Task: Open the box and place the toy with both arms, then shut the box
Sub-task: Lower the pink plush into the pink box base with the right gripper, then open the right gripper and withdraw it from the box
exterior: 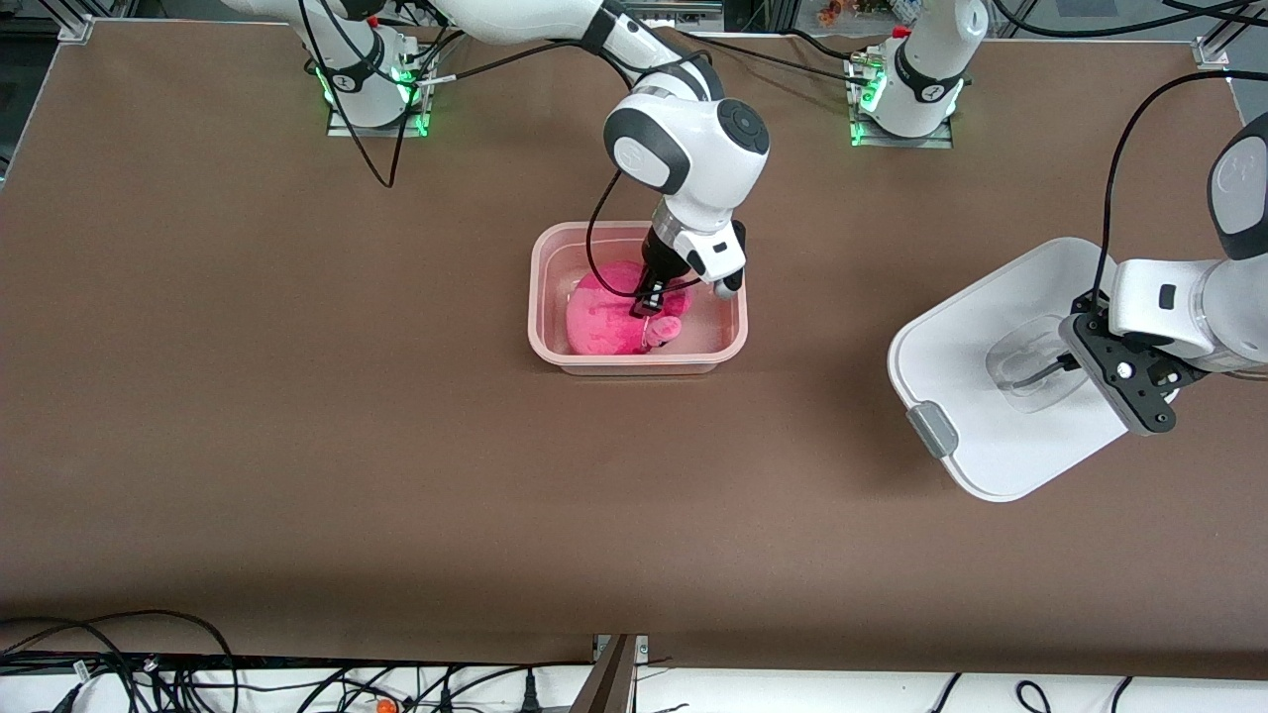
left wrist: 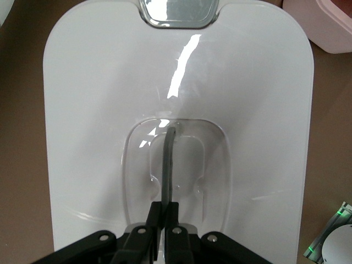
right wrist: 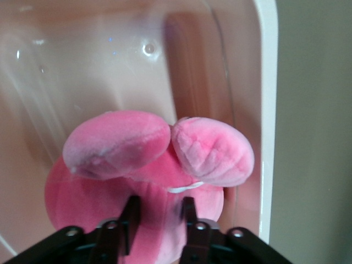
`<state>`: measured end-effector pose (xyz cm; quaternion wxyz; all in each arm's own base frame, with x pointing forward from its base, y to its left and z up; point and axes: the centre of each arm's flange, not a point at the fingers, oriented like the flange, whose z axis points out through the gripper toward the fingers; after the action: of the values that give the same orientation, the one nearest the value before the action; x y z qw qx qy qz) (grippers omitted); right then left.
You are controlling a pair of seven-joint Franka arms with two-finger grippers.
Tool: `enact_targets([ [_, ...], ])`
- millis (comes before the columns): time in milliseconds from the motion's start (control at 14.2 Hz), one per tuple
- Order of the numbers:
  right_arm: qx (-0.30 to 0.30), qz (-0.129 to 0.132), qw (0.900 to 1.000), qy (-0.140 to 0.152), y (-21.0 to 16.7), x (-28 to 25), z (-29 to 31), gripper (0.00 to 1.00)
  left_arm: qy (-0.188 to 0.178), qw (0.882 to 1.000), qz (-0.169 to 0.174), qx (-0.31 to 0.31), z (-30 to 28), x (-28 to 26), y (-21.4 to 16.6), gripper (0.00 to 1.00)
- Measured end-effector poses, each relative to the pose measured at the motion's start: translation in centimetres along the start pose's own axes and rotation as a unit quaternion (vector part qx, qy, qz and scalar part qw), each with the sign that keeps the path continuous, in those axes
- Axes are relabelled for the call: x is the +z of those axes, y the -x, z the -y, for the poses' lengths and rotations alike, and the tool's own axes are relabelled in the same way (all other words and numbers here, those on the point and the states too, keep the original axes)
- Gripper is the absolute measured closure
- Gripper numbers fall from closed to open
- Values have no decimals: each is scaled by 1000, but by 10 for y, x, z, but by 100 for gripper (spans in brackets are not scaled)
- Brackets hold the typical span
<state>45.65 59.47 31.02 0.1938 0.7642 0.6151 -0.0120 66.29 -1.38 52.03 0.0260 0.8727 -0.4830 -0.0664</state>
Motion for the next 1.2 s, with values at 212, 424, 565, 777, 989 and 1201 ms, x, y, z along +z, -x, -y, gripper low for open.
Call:
enact_targets([
  [212, 38, -15, 999, 5, -12, -17, 23, 24, 0, 1000, 0, 0, 0, 0, 0, 94],
  [424, 59, -23, 998, 10, -23, -31, 54, 0, 0, 1000, 0, 0, 0, 0, 0, 94],
  [565, 67, -19, 998, 13, -21, -32, 49, 0, 0, 1000, 0, 0, 0, 0, 0, 94],
  [777, 123, -29, 992, -2, 4, -49, -7, 0, 0, 1000, -1, 0, 0, 0, 0, 94],
  [989, 232, -72, 968, -70, 82, -83, -121, 0, 2, 1000, -3, 1, -1, 0, -2, 94],
  [1201, 329, -89, 929, -143, 197, -107, -221, 0, 11, 1000, -14, 8, -6, 1, -9, 94],
])
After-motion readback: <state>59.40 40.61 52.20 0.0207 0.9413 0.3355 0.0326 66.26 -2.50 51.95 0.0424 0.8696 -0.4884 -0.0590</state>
